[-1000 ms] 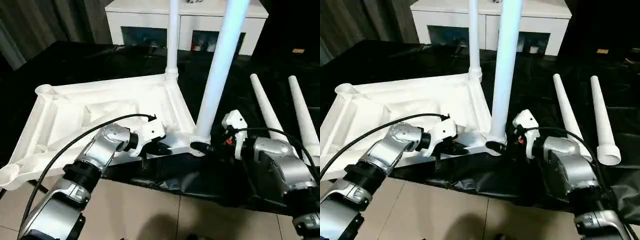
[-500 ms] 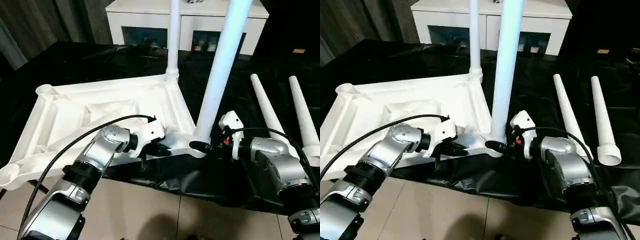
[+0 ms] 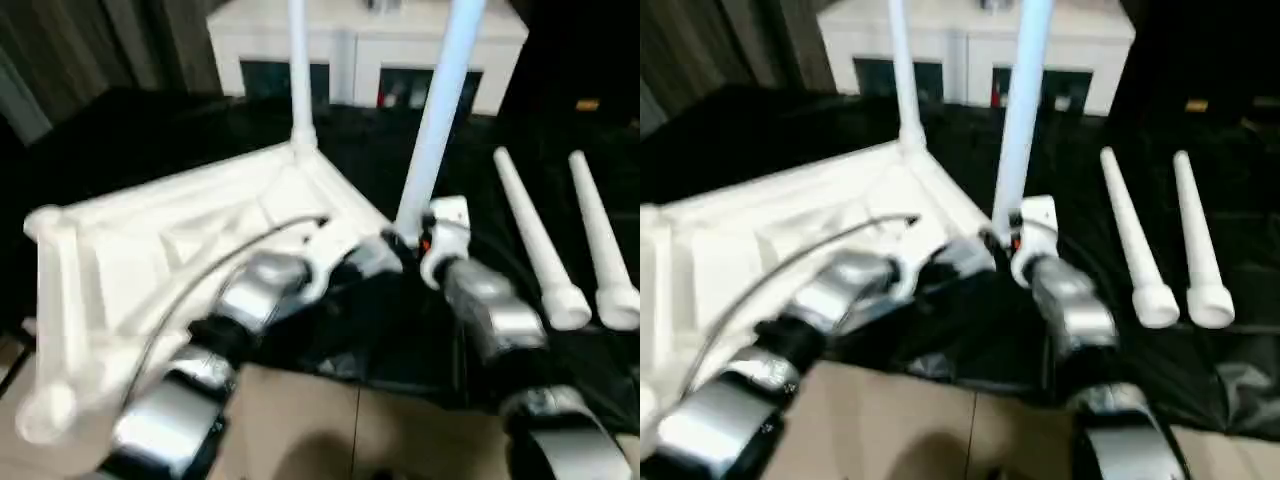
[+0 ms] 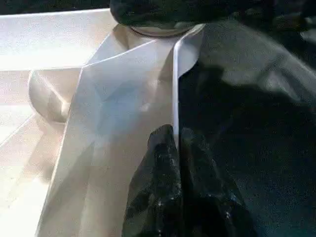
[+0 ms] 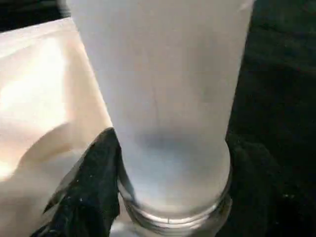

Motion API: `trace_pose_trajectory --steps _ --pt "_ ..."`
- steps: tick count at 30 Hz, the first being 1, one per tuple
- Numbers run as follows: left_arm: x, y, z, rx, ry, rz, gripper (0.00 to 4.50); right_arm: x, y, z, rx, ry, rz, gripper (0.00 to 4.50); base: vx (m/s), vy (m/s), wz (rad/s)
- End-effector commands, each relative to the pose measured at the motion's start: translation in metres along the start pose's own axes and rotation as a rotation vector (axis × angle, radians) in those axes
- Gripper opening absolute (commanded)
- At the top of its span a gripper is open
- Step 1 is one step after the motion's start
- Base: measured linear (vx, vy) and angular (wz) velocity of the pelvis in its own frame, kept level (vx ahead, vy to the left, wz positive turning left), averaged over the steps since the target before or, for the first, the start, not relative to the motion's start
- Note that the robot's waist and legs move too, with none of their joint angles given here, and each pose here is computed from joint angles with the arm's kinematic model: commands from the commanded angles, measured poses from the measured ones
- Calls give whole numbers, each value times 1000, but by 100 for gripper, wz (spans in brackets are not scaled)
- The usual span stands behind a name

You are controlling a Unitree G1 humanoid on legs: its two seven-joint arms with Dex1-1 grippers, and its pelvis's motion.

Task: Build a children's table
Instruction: Rotate leg to tighten

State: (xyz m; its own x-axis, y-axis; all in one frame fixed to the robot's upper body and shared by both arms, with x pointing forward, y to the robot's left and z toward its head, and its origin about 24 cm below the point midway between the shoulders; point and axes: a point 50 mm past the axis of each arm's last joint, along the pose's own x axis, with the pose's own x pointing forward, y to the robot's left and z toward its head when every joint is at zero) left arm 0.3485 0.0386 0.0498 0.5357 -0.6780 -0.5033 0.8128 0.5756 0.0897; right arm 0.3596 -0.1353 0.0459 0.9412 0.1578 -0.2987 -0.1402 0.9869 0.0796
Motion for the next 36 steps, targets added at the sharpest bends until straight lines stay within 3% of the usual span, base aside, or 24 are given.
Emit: trace_pose_trajectory --steps 1,4,6,8,15,16,20,21,23,28,36 --pt "1 8 23 4 -60 108 0 0 7 -37 49 160 -95 266 0 0 0" --pt "4 7 24 23 -52 117 0 5 21 -31 14 127 -80 266 0 0 0" --pt "3 9 25 25 -54 114 0 7 25 -23 41 78 -39 266 0 0 0" --pt "2 10 24 33 -51 111 0 8 25 -18 39 51 -22 322 0 0 0" --pt "-6 15 13 93 -35 45 0 1 -2 9 -23 -78 -14 383 0 0 0" --pt "-10 15 10 109 -26 13 0 -6 -8 13 -48 -82 90 383 0 0 0" --pt "-17 17 5 141 -26 -56 0 -22 -21 11 -122 -55 264 383 0 0 0" --pt "-23 17 2 178 -29 -123 0 -35 -30 8 -191 -40 383 383 0 0 0" --pt "-30 15 -1 213 -40 -207 0 -45 -36 5 -231 -19 482 383 0 0 0" --pt "-42 7 -1 306 -60 -366 0 -58 -43 -3 -375 53 595 383 0 0 0" --pt "-54 1 -2 355 -42 -488 0 -67 -38 3 -388 59 724 383 0 0 0"
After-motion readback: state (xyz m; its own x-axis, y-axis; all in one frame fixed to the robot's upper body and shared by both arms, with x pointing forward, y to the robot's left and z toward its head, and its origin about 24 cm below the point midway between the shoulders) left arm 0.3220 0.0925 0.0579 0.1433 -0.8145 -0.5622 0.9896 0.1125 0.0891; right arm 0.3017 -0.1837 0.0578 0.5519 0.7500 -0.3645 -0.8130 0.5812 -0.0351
